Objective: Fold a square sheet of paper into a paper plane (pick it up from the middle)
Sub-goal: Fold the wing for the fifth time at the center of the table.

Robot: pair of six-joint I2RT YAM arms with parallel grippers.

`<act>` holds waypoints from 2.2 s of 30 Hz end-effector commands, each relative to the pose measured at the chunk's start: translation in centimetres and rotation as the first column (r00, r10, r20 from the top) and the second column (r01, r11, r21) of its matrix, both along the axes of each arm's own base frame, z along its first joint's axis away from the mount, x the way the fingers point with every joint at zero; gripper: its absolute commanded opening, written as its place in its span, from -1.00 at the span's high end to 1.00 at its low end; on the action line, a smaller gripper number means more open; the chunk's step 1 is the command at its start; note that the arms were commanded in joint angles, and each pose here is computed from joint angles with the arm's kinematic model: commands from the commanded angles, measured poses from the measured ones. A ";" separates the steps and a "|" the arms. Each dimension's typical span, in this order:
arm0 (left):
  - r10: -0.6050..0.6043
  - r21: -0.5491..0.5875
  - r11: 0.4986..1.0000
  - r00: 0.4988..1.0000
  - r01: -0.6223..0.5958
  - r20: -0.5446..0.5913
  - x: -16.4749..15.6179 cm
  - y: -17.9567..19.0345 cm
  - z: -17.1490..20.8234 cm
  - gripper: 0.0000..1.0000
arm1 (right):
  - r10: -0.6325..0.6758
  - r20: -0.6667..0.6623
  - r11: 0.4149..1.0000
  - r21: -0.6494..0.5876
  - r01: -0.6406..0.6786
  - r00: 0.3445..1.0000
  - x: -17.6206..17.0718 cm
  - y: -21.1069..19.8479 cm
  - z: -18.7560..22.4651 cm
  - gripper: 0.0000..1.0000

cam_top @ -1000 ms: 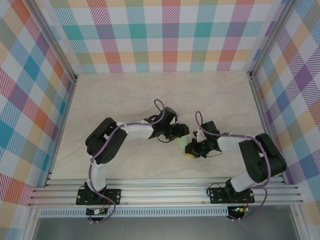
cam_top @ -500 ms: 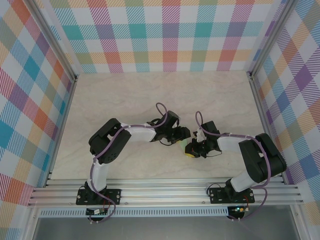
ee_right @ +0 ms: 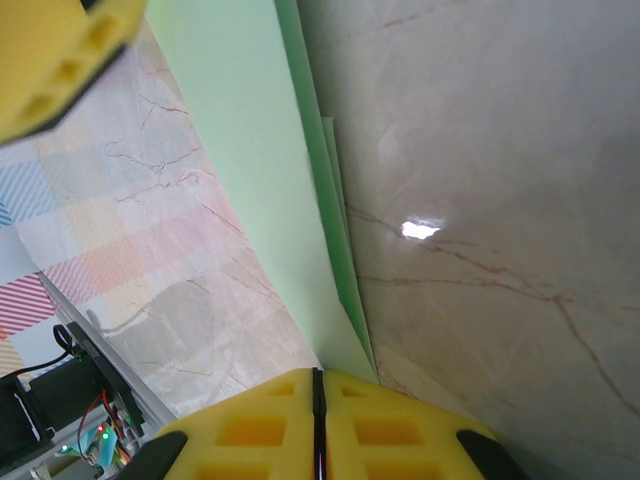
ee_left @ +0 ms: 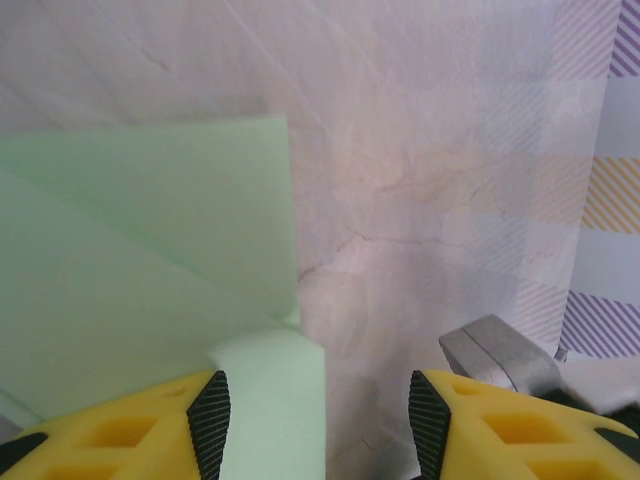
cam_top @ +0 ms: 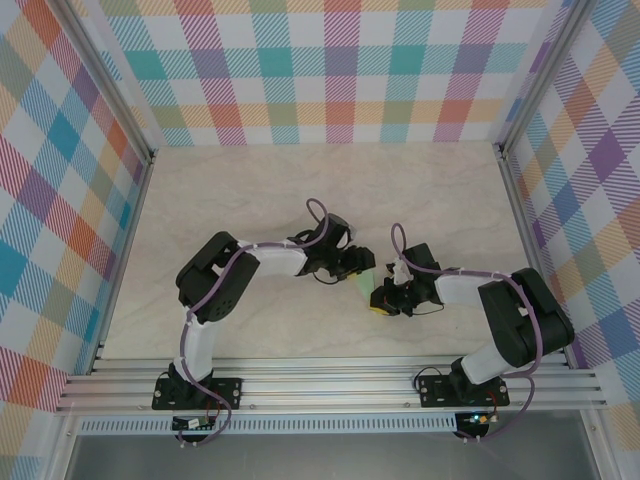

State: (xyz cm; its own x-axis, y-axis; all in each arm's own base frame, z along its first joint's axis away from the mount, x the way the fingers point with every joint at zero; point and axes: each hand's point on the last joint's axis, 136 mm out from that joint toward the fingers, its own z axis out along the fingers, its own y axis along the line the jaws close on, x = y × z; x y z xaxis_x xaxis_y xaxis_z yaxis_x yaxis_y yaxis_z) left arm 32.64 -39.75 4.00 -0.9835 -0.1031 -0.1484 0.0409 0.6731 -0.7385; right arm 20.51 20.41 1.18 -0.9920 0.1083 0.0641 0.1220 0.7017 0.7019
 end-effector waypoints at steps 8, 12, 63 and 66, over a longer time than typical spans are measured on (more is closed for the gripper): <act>0.056 0.109 0.992 0.997 -0.062 0.056 4.3 4.3 -2.6 -0.08 | -0.009 -0.082 0.993 -0.118 0.000 0.997 -2.4 -1.9 -2.8 0.82; 0.059 0.117 0.991 0.996 -0.066 0.063 5.1 5.1 -2.2 -0.08 | -0.006 -0.081 0.993 -0.115 -0.004 0.997 -2.5 -1.8 -2.7 0.82; -0.010 0.098 0.995 1.000 0.008 0.015 -2.4 -0.6 -0.3 -0.02 | 0.032 -0.021 0.998 -0.048 -0.033 0.999 -0.7 -0.3 -0.4 0.70; -0.010 0.110 0.994 1.000 0.008 0.020 -2.4 -0.4 -0.4 -0.01 | 0.031 -0.031 0.998 -0.059 -0.033 0.999 -1.0 -0.6 -0.8 0.70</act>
